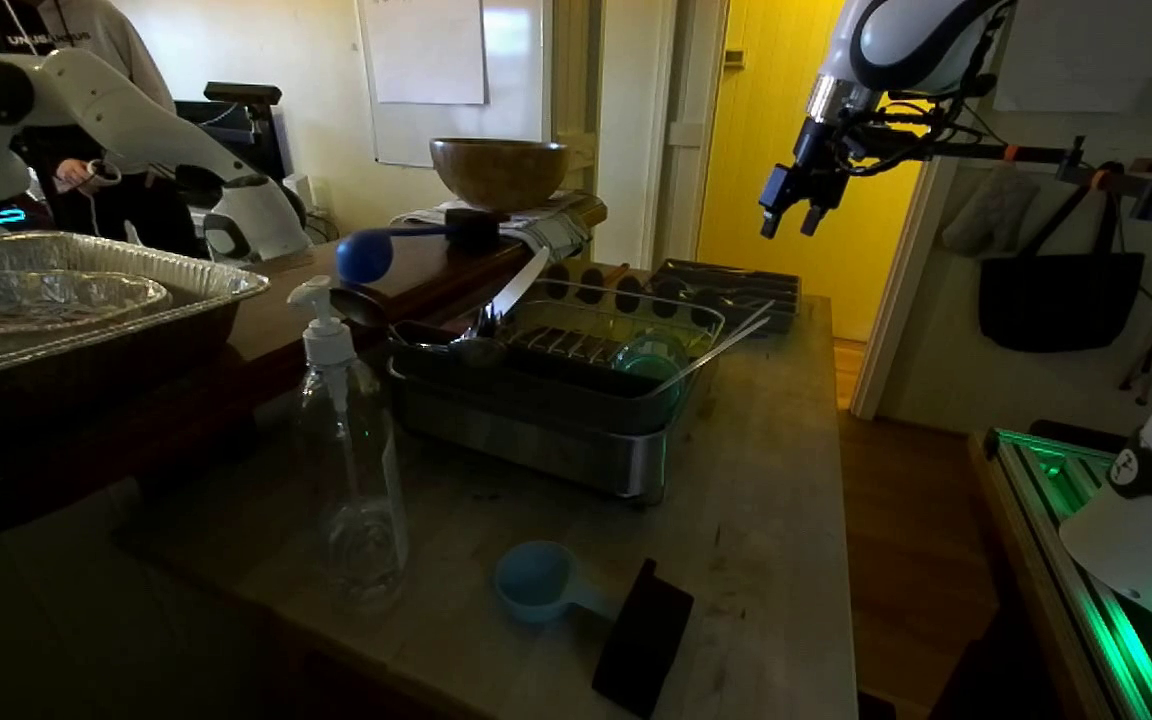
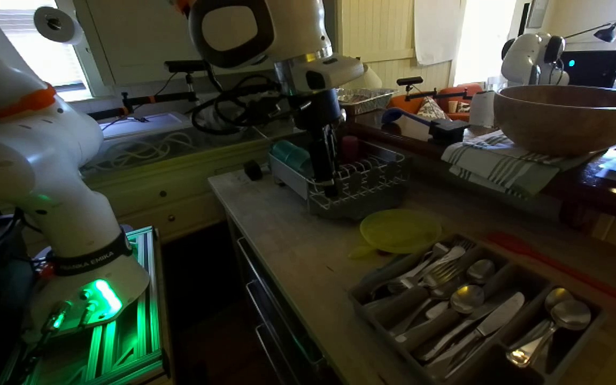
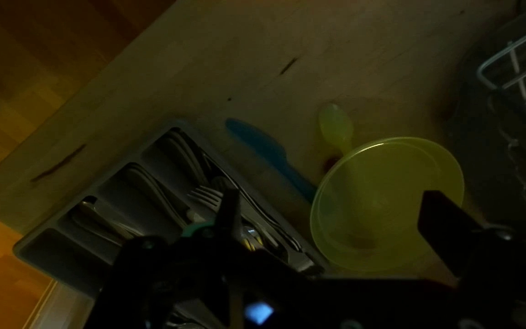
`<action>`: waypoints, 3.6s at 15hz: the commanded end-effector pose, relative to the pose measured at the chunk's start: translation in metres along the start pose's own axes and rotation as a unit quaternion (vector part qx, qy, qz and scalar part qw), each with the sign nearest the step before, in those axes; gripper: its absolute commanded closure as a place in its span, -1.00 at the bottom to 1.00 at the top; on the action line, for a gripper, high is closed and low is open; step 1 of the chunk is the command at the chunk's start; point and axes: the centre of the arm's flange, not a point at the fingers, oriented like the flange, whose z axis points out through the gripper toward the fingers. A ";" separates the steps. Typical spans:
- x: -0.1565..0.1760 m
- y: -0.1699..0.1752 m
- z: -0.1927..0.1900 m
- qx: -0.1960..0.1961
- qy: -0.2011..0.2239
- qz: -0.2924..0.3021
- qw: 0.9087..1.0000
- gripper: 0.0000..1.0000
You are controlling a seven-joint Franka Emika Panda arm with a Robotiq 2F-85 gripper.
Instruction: Put the bowl on the dryer
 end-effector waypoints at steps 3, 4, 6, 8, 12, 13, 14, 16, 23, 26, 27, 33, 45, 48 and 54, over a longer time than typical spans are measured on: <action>0.014 -0.002 0.024 -0.004 0.009 0.034 0.999 -1.00; 0.015 -0.002 0.027 -0.005 0.008 0.036 0.999 -1.00; 0.015 -0.002 0.032 -0.007 0.006 0.040 0.999 -1.00; 0.016 -0.002 0.037 -0.009 0.003 0.043 0.999 -1.00; 0.018 -0.001 0.044 -0.010 -0.002 0.049 0.999 -1.00; 0.019 0.000 0.046 -0.009 -0.003 0.051 0.999 -1.00; 0.020 0.000 0.047 -0.009 -0.004 0.052 0.999 -1.00; 0.022 0.002 0.052 -0.011 -0.006 0.052 0.999 -1.00; 0.030 0.025 0.095 0.009 -0.001 0.095 0.995 -1.00; 0.032 0.029 0.114 0.022 -0.005 0.110 0.994 -1.00; 0.033 0.028 0.121 0.026 -0.006 0.111 0.994 -1.00; 0.044 0.018 0.153 0.067 0.001 0.136 0.988 -1.00; 0.062 -0.003 0.201 0.087 0.008 0.195 0.977 -0.86; 0.067 -0.002 0.204 0.091 0.011 0.202 0.975 -0.35; 0.074 -0.003 0.197 0.101 0.018 0.209 0.972 0.57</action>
